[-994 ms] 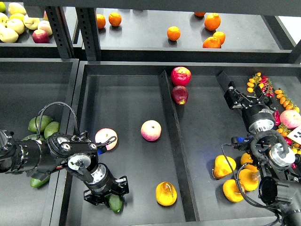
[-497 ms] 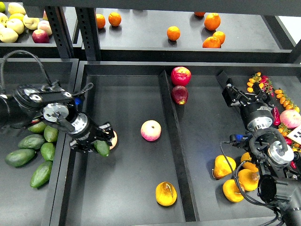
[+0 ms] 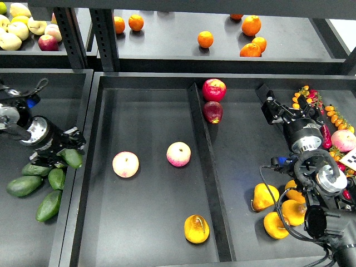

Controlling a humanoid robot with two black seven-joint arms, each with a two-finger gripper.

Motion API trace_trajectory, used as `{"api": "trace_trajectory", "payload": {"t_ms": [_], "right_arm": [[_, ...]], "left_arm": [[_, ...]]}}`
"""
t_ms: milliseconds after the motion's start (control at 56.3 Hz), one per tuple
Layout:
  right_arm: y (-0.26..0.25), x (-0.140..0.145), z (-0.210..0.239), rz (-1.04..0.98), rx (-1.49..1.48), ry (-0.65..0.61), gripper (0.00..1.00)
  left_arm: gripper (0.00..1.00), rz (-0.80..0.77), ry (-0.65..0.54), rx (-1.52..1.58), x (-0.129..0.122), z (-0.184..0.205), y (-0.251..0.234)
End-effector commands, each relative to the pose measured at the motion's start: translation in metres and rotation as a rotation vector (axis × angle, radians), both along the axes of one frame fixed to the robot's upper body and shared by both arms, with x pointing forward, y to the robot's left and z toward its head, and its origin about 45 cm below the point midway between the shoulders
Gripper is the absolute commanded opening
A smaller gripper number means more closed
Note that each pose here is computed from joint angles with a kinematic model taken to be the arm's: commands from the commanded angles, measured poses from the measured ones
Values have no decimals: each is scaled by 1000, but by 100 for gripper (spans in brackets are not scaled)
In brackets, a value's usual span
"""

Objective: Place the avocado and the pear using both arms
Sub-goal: 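Lift the avocado and carry it into the bin of avocados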

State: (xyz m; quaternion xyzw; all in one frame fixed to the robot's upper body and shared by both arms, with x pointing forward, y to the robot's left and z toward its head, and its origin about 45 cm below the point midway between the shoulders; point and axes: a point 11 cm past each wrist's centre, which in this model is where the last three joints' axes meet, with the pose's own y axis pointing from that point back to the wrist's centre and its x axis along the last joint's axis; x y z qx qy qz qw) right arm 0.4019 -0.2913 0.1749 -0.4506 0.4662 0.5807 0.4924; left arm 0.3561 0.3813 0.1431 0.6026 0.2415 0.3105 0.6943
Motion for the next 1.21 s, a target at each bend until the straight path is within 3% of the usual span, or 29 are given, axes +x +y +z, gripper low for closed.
{"api": "trace_trajectory", "payload": {"t_ms": [0, 710, 1189], "right_arm": [[3, 1, 1, 3, 5, -2, 100], [14, 2, 0, 25, 7, 1, 100], [18, 1, 0, 35, 5, -1, 100]], "left_arm": [[25, 3, 26, 15, -10, -11, 7], [40, 36, 95, 48, -47, -68, 23], [68, 29, 100, 59, -51, -78, 22]]}}
